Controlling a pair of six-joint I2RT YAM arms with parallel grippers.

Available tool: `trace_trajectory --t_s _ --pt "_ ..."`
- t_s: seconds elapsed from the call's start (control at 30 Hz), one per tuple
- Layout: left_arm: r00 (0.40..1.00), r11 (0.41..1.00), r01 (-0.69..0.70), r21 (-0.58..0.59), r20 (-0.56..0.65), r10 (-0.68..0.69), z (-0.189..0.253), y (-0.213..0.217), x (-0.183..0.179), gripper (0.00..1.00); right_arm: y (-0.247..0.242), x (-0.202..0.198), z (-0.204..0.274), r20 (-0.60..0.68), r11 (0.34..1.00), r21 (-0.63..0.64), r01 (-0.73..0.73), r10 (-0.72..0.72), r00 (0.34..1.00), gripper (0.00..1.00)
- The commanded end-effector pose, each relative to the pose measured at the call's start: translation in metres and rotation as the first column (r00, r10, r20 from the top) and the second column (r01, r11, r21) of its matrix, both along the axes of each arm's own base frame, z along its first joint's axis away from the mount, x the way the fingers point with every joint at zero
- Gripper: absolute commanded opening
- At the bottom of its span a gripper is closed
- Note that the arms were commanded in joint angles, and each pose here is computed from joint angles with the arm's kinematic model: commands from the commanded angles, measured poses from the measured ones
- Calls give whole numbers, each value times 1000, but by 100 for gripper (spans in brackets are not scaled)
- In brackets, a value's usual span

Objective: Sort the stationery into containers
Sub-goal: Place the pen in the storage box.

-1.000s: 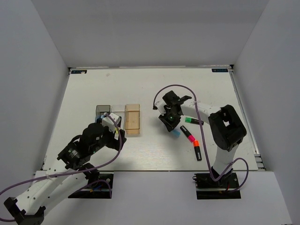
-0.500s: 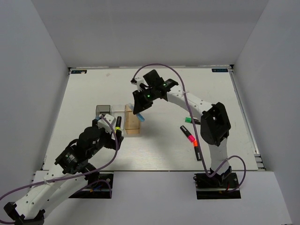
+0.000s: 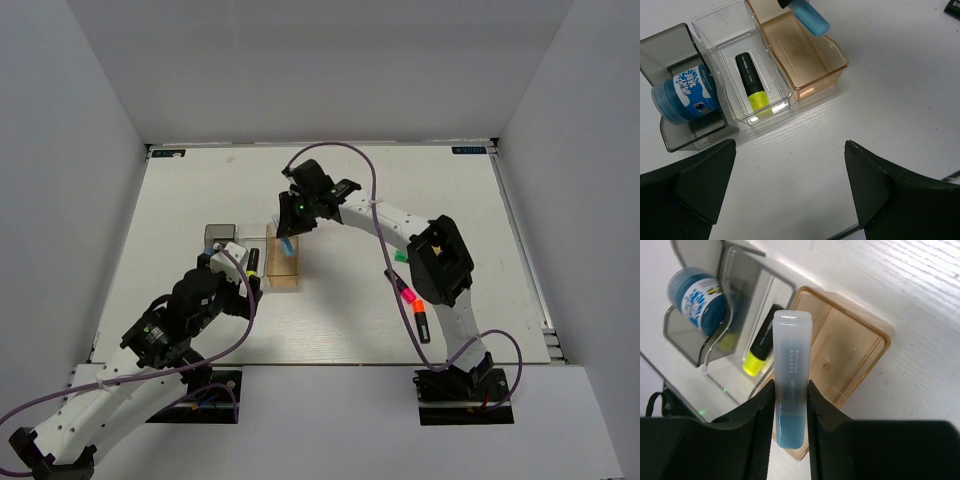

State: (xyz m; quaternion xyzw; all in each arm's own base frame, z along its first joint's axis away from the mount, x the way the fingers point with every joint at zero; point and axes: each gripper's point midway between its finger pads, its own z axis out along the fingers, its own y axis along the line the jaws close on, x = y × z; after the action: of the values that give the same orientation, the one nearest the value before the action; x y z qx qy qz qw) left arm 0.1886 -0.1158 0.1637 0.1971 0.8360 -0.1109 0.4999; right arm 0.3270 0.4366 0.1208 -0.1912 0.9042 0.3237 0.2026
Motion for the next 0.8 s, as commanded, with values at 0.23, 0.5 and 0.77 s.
trace_trajectory --t_s 0.23,0.5,0.77 --pt "1000 1000 1 4 9 -1 3 0 1 100 7 14 1 70 1000 -9 16 -16 997 36" --pt "1000 1000 5 -1 7 -5 3 -2 1 100 10 5 31 101 998 48 -36 31 994 43" --pt "999 999 46 -15 -13 -46 1 -9 -3 88 -65 -2 56 432 929 -249 -274 359 827 0"
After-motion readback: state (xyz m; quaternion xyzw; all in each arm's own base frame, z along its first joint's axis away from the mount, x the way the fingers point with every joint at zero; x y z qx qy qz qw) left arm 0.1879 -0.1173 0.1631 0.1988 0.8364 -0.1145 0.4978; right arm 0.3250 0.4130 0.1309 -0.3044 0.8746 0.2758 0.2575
